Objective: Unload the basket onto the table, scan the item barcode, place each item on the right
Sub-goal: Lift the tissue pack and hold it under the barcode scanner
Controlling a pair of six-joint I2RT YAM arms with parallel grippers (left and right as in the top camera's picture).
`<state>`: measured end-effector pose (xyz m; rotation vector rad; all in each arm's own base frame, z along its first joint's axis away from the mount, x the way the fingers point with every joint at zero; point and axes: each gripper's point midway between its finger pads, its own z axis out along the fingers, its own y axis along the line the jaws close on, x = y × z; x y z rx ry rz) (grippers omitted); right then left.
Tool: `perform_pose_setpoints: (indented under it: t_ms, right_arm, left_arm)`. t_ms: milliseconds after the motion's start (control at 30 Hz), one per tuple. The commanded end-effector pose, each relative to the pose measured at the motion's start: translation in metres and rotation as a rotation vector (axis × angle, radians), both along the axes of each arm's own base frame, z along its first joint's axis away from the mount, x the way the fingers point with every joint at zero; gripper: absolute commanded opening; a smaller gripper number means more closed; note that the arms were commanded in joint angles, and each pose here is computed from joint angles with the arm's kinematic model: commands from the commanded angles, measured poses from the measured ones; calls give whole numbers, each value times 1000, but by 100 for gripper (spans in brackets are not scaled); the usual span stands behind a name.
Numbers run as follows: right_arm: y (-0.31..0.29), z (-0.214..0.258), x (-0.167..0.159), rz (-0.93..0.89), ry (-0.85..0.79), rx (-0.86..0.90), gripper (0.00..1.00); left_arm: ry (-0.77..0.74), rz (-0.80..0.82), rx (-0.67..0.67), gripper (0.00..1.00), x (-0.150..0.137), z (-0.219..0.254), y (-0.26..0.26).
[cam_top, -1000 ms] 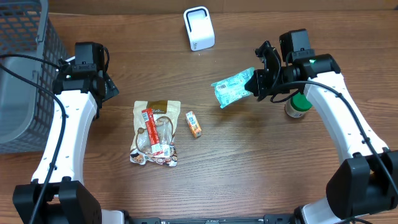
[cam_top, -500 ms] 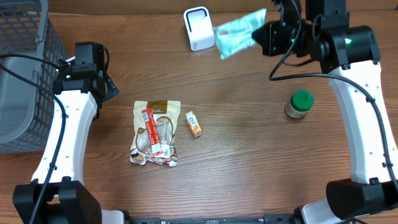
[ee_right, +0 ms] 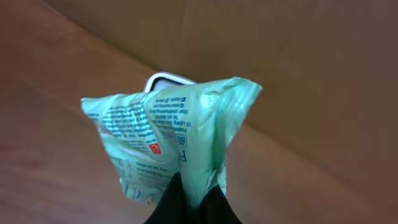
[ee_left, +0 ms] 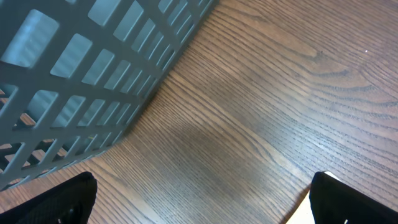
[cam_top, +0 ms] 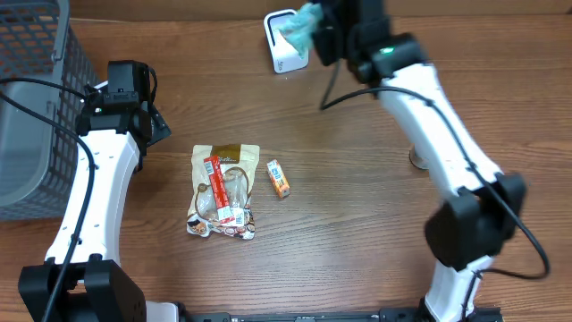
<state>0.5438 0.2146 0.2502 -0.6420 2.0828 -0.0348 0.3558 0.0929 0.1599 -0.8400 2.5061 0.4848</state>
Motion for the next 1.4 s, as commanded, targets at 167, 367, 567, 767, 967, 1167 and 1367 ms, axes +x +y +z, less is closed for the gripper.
perform_pose_setpoints:
  t_ms: [167,367,567,767,967,1167,1367]
  right_arm:
    - [-1,-21,50,-163,-244,-334,3]
    - [-4,-39,76,-268,-368,-428,4]
    - [4,-51,88,-314,-445,-404,4]
    - [20,-67,88,-256,-454,-473,4]
    - [29,-99,85,-225,-416,-536,4]
    - [56,-103,75,-165,-417,-537,4]
    - [58,-125,66,-126,-334,-570,4]
  left_arm:
    - [-5,-14,18,100,4,5,1]
    - [-5,-13,18,100,4,5,1]
    - [-5,-13,18,100,4,5,1]
    - [-5,-13,18,100,4,5,1]
    - [-5,-13,18,100,4,5,1]
    - [-5,-13,18,100,4,5,1]
    - [-5,-13,18,99,4,5,1]
